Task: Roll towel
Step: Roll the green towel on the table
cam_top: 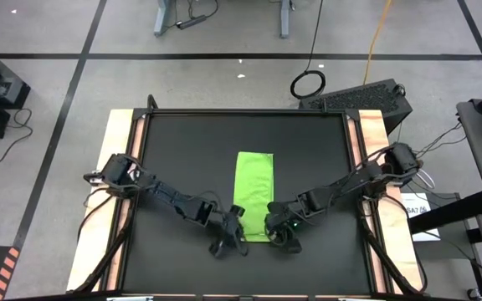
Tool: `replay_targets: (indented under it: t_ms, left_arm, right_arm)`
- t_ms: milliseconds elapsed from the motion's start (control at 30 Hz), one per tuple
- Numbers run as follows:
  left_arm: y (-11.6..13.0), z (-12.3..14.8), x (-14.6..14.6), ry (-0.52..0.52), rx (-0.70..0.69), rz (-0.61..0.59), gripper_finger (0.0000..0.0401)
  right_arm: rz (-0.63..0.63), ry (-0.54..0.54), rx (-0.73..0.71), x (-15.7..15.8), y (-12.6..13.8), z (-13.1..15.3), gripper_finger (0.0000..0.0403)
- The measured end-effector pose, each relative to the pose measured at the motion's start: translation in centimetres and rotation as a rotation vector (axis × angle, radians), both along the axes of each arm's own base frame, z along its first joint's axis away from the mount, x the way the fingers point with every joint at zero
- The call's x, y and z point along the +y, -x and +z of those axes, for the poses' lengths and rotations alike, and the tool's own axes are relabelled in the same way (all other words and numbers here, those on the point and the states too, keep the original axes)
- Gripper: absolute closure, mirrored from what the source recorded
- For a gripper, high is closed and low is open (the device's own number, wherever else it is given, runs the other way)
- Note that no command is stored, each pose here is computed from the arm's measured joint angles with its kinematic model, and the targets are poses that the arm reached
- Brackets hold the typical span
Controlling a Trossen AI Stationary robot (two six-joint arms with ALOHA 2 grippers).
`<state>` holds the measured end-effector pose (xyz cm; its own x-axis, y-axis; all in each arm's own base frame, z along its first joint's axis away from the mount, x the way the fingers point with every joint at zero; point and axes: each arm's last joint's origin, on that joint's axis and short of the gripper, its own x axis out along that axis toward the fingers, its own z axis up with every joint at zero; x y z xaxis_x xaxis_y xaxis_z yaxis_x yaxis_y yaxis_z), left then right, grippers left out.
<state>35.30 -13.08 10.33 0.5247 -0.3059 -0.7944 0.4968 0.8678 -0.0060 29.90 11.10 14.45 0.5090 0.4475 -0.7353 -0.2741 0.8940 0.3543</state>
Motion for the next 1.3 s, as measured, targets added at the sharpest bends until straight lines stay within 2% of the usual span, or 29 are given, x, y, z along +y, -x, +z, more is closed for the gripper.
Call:
replay_targets:
  t_ms: [100, 200, 367, 533, 867, 1067, 1300]
  left_arm:
    - [-0.4, 0.1, 1.1, 0.144, 0.054, -0.003, 0.0395]
    - [-0.8, 0.1, 2.2, 0.278, 0.103, 0.003, 0.0395]
    - [-1.1, 0.2, 4.0, 0.420, 0.172, 0.038, 0.0396]
    - [-1.4, 0.1, 5.7, 0.493, 0.213, 0.093, 0.0396]
    - [-1.8, 0.3, 8.0, 0.567, 0.233, 0.159, 0.0397]
    - [-1.8, 0.4, 8.5, 0.605, 0.247, 0.168, 0.0397]
    - [-1.8, 0.4, 8.9, 0.614, 0.261, 0.184, 0.0397]
  right_arm:
    - [0.021, 0.163, -0.070, 0.9, 0.9, 0.9, 0.0215]
    - [0.074, 0.361, -0.148, 2.4, 2.0, 1.3, 0.0187]
    - [0.154, 0.603, -0.232, 5.0, 3.3, 0.6, 0.0186]
    - [0.149, 0.808, -0.283, 6.8, 4.3, -0.6, 0.0203]
    - [0.199, 0.951, -0.364, 8.8, 4.2, -3.4, 0.0222]
    - [0.171, 1.021, -0.390, 9.0, 3.9, -3.9, 0.0233]
    - [0.172, 1.039, -0.400, 8.9, 3.8, -3.9, 0.0256]
